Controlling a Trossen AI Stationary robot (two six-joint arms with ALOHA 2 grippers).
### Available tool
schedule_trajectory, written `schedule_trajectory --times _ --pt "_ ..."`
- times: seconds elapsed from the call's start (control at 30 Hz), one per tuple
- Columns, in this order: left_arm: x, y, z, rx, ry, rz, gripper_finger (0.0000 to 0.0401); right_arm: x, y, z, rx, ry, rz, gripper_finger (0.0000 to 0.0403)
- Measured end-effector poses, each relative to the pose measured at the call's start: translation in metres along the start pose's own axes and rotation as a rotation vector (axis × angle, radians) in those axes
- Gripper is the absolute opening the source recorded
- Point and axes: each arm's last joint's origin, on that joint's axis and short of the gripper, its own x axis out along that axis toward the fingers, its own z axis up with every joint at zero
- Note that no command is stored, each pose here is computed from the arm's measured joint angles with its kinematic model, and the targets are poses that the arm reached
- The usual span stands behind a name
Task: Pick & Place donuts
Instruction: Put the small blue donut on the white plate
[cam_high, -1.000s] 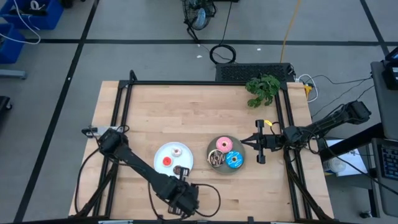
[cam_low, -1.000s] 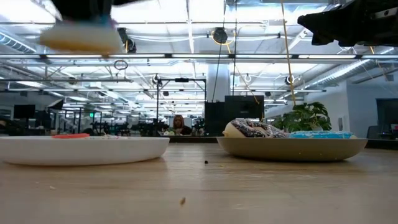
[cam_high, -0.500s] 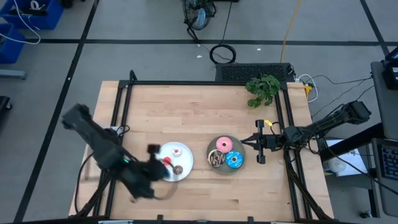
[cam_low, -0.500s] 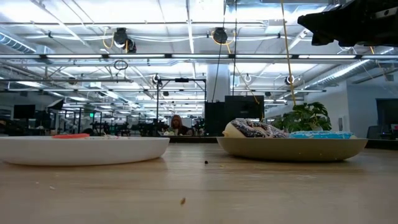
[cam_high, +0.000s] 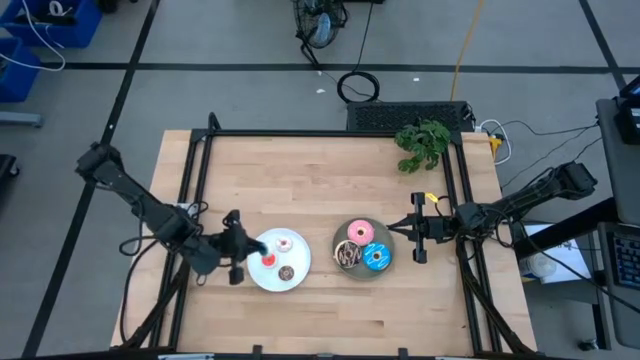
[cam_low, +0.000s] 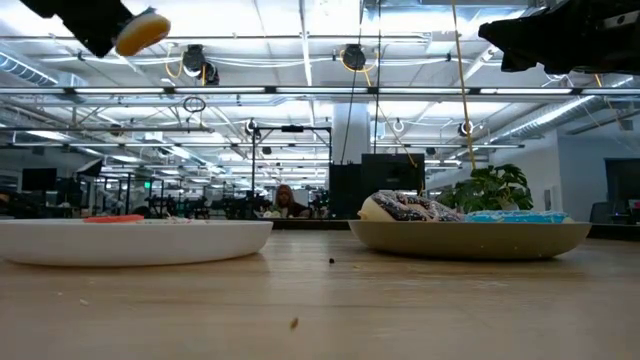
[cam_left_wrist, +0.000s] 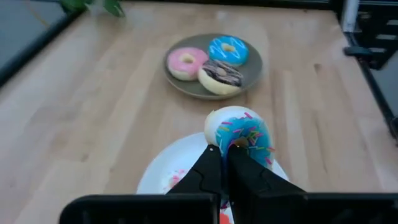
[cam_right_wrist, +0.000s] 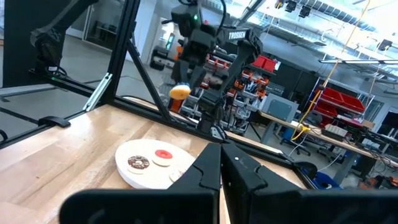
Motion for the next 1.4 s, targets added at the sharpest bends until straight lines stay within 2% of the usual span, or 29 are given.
schedule_trajectory --times 0.07,0.23,0.37,0.47,0.6,0.7,0.97,1.1,1.27,1.4 --pt "0.004 0.002 -0.004 -0.013 0.010 -0.024 0.0007 0.000 0.000 0.000 0.002 0.000 0.000 0.0000" --pt "0.009 0.004 -0.006 -0.039 0.023 -0.013 0.0016 0.000 0.000 0.000 0.003 0.000 -0.001 0.0000" --pt "0.012 0.006 -0.002 -0.086 -0.003 0.001 0.0007 0.000 0.000 0.000 0.004 0.000 -0.001 0.0000" --pt "0.025 0.004 0.004 -0.130 -0.044 0.001 0.0010 0.000 0.000 0.000 -0.001 -0.001 -0.001 0.0000" --pt "0.054 -0.003 0.007 -0.109 -0.047 -0.066 0.0007 0.000 -0.001 0.001 -0.006 -0.015 -0.006 0.0000" --pt "0.077 -0.004 0.006 -0.087 0.004 -0.058 0.0008 0.000 -0.001 0.002 -0.002 -0.021 -0.009 0.0000" --pt "0.135 0.004 -0.009 -0.136 0.221 -0.066 0.0007 0.000 -0.001 0.002 -0.006 -0.020 -0.008 0.0000" --pt "0.147 0.008 -0.022 -0.138 0.298 -0.042 0.0015 0.000 -0.001 0.001 -0.009 -0.014 -0.006 0.0000" --pt "0.157 0.011 -0.037 -0.169 0.392 -0.008 0.0007 0.000 -0.001 0.001 -0.009 -0.014 -0.006 0.0000" --pt "0.164 0.010 -0.045 -0.162 0.418 0.000 0.0016 0.000 -0.001 0.002 -0.009 -0.014 -0.007 0.0000"
